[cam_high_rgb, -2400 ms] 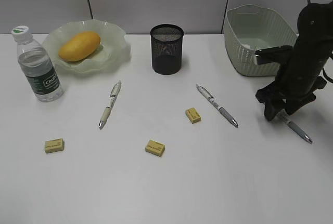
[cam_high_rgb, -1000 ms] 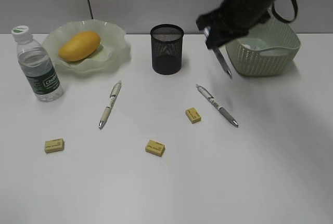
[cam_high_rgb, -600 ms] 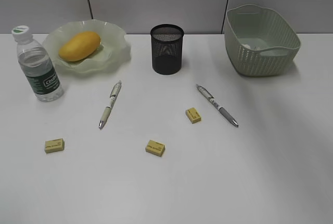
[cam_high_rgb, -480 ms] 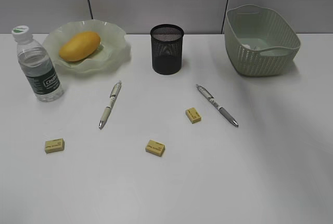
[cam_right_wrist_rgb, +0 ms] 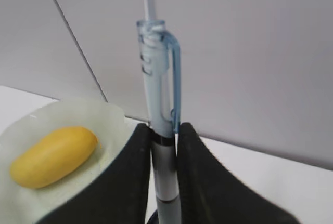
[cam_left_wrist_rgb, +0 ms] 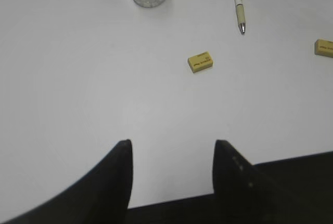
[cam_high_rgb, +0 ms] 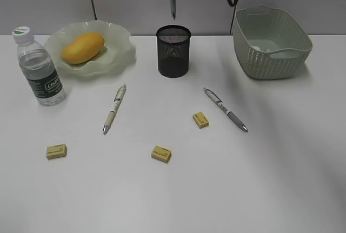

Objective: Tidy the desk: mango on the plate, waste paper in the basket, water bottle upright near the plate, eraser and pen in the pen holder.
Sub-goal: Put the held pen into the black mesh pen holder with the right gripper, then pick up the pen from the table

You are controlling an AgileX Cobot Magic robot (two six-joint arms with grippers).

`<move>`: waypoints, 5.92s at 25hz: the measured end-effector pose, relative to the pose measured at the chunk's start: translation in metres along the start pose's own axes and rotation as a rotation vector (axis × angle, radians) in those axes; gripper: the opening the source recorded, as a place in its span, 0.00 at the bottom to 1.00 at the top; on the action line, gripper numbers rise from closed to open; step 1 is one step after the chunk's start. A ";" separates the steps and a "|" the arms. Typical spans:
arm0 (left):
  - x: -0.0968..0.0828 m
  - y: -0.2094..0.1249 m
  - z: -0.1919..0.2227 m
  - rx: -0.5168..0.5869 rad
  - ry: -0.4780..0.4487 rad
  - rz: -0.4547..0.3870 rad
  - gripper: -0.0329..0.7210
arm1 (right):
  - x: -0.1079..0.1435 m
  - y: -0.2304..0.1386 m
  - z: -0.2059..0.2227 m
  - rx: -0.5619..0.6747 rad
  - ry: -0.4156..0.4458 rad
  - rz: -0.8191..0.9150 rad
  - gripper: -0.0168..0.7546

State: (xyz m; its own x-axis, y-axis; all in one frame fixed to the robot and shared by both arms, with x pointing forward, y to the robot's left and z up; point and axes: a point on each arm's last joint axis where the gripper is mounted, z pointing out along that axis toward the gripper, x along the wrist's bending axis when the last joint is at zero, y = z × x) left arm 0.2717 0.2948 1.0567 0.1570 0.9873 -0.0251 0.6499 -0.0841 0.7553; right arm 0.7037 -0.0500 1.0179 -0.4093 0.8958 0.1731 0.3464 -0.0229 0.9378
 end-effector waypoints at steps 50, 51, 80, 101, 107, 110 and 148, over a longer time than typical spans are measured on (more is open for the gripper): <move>0.000 0.000 0.000 0.000 0.000 0.000 0.54 | -0.009 -0.039 -0.082 1.103 -0.092 -0.220 0.70; 0.000 0.000 0.000 0.000 0.000 0.000 0.54 | -0.008 -0.036 -0.085 1.095 -0.096 -0.216 0.70; 0.000 0.000 0.000 0.000 0.000 0.000 0.54 | -0.005 -0.025 -0.302 1.002 -0.099 -0.125 0.69; 0.000 0.000 0.000 0.000 0.001 0.000 0.54 | -0.024 -0.082 -0.470 0.557 -0.113 -0.185 0.69; 0.000 0.000 0.000 -0.001 0.001 0.000 0.54 | -0.032 -0.110 -0.481 0.513 -0.149 -0.137 0.69; 0.000 0.000 0.000 -0.001 0.001 0.000 0.54 | -0.036 -0.109 -0.483 0.477 -0.191 -0.119 0.69; -0.010 0.164 0.041 -0.001 -0.053 0.003 0.54 | -0.035 -0.110 -0.476 0.420 -0.179 -0.088 0.69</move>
State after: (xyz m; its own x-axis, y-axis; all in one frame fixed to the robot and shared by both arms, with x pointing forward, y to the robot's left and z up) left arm 0.4075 0.2660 1.1542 0.1981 0.9785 -0.0581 0.6485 -0.0864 0.7563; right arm 0.2779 -0.2900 1.0516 -0.3127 0.9498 0.0091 0.6441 0.2050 0.7370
